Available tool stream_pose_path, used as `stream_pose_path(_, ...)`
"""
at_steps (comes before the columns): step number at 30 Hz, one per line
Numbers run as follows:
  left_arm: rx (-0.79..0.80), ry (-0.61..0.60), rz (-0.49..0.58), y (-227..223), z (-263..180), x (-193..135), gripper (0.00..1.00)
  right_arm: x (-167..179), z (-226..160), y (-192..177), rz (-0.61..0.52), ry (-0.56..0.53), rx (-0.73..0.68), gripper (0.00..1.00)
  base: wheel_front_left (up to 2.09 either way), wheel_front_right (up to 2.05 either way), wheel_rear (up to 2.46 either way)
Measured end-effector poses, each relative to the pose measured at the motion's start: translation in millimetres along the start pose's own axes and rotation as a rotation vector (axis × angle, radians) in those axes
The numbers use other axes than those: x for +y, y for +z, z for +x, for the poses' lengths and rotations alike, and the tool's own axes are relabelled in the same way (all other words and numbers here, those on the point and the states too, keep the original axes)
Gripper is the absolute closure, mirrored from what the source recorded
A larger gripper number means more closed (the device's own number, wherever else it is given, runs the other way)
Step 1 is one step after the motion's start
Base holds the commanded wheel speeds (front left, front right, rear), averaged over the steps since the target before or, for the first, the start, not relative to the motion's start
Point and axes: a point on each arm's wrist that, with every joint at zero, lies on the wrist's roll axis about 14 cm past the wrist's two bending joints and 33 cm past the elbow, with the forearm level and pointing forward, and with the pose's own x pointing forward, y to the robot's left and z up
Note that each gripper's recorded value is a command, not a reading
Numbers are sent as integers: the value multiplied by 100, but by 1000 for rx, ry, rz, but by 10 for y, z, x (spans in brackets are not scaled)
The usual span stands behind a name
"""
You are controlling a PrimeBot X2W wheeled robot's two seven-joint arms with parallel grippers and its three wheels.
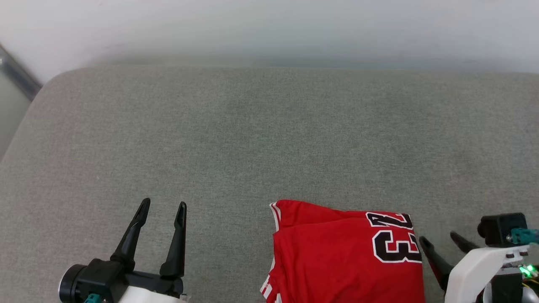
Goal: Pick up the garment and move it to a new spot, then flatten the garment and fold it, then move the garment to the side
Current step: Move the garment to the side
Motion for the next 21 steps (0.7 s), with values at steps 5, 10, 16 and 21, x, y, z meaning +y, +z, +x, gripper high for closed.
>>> stream_pose_path(5,10,3,-2,-41,42,6,0,84,16,-307,28,32,251,0,0,0,0)
stream_pose_path(10,25,11,1,-86,48,33,0,63,98,-526,-3,21,386,0,0,0,0)
stream_pose_path(16,38,37,14,-111,17,121,0,231,240,-737,22,70,466,0,0,0,0)
stream_pose_path(21,52,49,20,-143,-6,160,0,339,334,-877,3,102,509,0,0,0,0)
